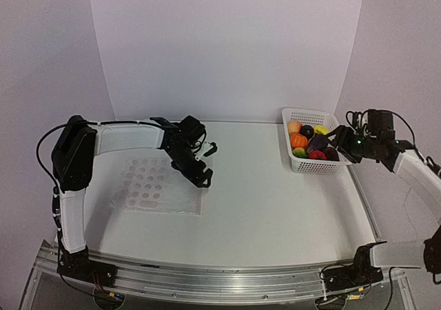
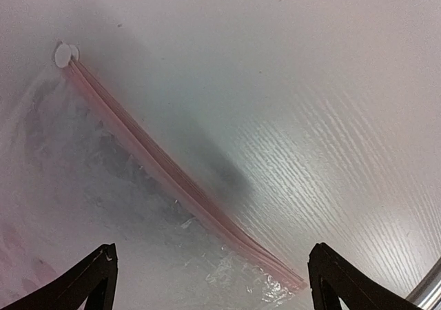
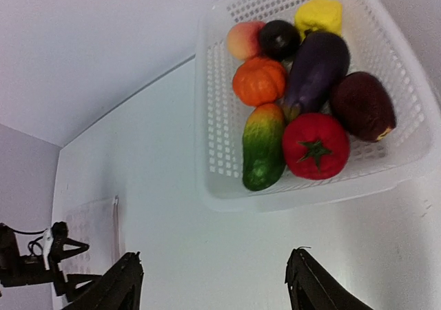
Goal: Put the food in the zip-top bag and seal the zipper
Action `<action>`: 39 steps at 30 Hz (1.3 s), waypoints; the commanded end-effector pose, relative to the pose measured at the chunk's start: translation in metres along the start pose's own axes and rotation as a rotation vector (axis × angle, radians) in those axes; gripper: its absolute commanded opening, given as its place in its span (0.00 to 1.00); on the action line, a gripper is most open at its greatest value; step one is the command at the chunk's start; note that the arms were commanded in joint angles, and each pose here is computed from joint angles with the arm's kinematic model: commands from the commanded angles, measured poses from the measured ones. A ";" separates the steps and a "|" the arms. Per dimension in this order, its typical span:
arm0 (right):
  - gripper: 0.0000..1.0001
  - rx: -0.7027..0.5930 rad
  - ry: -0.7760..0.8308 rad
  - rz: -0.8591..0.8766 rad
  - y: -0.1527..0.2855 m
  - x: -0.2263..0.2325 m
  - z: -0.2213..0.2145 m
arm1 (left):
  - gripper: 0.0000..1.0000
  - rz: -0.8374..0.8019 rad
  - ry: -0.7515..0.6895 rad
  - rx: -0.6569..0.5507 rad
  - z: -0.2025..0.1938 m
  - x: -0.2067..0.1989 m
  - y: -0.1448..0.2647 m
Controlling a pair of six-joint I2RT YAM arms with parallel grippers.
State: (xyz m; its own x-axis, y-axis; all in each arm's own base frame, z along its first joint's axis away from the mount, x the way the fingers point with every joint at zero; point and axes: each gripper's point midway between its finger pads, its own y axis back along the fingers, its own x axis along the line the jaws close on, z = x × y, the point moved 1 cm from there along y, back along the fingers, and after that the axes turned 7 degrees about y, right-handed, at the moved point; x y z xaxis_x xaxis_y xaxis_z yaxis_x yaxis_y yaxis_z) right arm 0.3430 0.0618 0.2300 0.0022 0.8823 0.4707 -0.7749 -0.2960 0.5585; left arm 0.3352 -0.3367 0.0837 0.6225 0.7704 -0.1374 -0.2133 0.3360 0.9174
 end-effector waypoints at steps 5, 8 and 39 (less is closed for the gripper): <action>0.69 0.177 0.118 -0.170 -0.019 0.053 -0.043 | 0.96 0.235 0.194 -0.001 0.022 0.041 -0.024; 0.69 0.188 0.182 -0.183 -0.029 0.070 -0.054 | 0.84 0.232 0.225 0.028 0.016 0.042 -0.037; 0.69 0.589 0.209 0.097 -0.128 0.189 -0.173 | 0.00 -0.032 0.295 0.037 0.021 0.027 0.005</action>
State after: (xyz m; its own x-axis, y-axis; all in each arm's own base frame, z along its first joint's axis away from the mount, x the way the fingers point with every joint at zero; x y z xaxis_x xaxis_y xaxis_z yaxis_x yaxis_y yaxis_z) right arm 0.3309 0.2934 0.1197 -0.1886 0.9307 0.3134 -0.3217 -0.3601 0.8757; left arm 0.3659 -0.3185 0.0262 0.3156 0.9267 -0.2038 -0.1118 0.2496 0.9619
